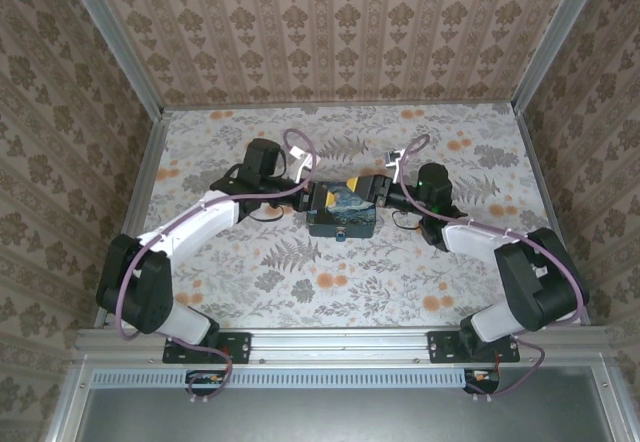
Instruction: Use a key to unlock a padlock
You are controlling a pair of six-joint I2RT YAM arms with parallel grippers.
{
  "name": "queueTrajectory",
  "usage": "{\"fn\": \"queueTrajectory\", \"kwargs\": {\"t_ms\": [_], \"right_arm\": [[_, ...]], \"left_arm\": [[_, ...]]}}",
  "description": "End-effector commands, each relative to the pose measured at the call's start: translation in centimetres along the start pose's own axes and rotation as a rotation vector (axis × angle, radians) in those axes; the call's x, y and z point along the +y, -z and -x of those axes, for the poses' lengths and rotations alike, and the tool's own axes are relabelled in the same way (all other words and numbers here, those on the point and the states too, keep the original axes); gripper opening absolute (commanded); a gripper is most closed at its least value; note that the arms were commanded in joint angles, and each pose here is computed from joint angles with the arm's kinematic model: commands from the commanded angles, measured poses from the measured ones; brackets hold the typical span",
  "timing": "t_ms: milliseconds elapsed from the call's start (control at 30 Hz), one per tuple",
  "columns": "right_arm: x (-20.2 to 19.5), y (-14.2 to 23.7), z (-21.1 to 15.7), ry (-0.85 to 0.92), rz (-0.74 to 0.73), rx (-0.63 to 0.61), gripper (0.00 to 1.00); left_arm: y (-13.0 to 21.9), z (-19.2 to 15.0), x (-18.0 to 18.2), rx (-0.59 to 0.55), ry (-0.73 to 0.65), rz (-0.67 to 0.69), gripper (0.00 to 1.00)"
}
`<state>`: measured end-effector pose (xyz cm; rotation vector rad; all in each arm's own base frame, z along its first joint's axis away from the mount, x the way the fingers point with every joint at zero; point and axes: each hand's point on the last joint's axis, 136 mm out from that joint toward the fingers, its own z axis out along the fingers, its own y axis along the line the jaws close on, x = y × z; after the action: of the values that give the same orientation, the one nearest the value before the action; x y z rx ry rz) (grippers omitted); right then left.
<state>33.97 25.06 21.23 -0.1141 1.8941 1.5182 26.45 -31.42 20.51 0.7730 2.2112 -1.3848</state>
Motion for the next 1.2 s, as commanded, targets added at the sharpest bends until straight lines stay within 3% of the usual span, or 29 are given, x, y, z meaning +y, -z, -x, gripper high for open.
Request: {"fn": "queueTrajectory", "kwargs": {"t_ms": [0,433,833,1033,1067,1167], "right_arm": [[2.4,-0.9,0.5,0.051,0.102,0.003,0.46],[1.4,-2.0,-1.2,0.008,0.13,0.033,0.33],[1.7,-1.8,-1.6,-0.006,0.158,0.043,0.0],[1.6,-1.3,-1.5,-0.024,0.153,0.005,0.0],[1.4,-1.2,-1.4,-0.029,0.14,-0.008,0.0],[0.6,-0.8,-1.3,-0.039,0.102,-0.045,0.0]], "left_arm": [[0.0,1.7,-1.5,-0.039,-0.026,-0.055,0.0],[-0.2,2.2,-1.2,-0.061,-0.017,-0.049,0.0],[-0.4,2.8,-1.1,-0.077,-0.012,-0.051,0.0],[-0.5,3.2,-0.8,-0.087,-0.005,-0.038,0.0],[-0.5,3.3,-0.7,-0.092,-0.002,-0.029,0.01],[-0.4,3.6,-0.2,-0.111,0.01,-0.006,0.21]]}}
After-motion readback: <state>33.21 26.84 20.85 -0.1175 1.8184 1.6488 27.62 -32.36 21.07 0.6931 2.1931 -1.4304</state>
